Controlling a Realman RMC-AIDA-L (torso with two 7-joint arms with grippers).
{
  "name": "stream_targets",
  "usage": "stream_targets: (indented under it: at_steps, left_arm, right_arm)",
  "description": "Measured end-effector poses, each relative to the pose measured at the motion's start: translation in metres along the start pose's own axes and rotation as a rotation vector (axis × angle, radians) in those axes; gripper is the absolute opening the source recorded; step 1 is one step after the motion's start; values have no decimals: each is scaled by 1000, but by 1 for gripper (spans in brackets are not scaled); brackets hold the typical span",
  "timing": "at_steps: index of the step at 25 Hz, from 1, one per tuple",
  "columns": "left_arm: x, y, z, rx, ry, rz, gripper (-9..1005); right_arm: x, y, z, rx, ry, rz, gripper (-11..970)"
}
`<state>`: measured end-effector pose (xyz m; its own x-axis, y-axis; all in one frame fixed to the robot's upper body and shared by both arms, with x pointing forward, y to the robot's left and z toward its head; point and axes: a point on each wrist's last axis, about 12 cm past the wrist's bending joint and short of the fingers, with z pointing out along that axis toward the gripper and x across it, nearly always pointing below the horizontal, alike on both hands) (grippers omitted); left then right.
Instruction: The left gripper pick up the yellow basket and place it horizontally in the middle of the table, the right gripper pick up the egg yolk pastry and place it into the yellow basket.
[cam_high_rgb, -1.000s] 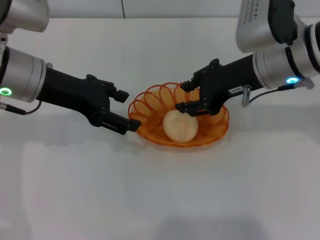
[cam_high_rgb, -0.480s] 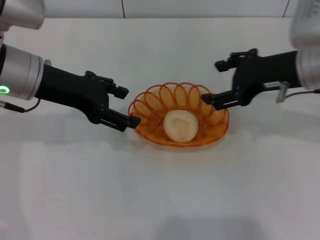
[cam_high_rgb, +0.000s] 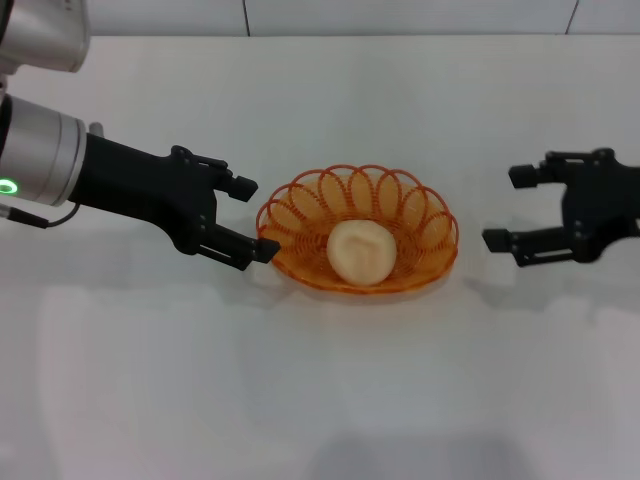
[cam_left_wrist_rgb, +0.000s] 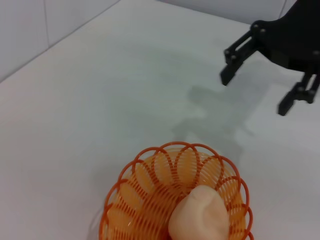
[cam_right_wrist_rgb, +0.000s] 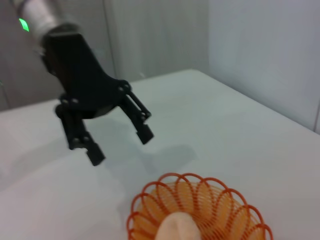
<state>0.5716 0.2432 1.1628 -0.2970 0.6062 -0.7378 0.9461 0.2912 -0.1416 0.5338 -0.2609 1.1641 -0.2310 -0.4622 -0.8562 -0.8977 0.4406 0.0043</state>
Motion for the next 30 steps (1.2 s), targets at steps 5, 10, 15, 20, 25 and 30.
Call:
stream_targets:
  at_steps: [5, 10, 15, 20, 25, 30]
  left_arm:
    - [1, 0, 2, 4, -5, 19, 860]
    - [1, -1, 4, 8, -10, 30, 860]
    - [-2, -3, 6, 16, -29, 50, 860]
    - [-3, -4, 9, 35, -48, 75, 860]
    - [-10, -5, 17, 68, -62, 118, 860]
    - [-16, -7, 25, 107, -67, 150, 860]
  right_arm:
    - [15, 5, -12, -44, -53, 12, 843]
    - [20, 8, -13, -62, -48, 19, 842]
    - [19, 9, -13, -76, -40, 11, 841]
    - [19, 10, -12, -83, -29, 4, 840]
    - [21, 10, -12, -89, -2, 2, 838]
    - [21, 11, -11, -95, 2, 1, 838]
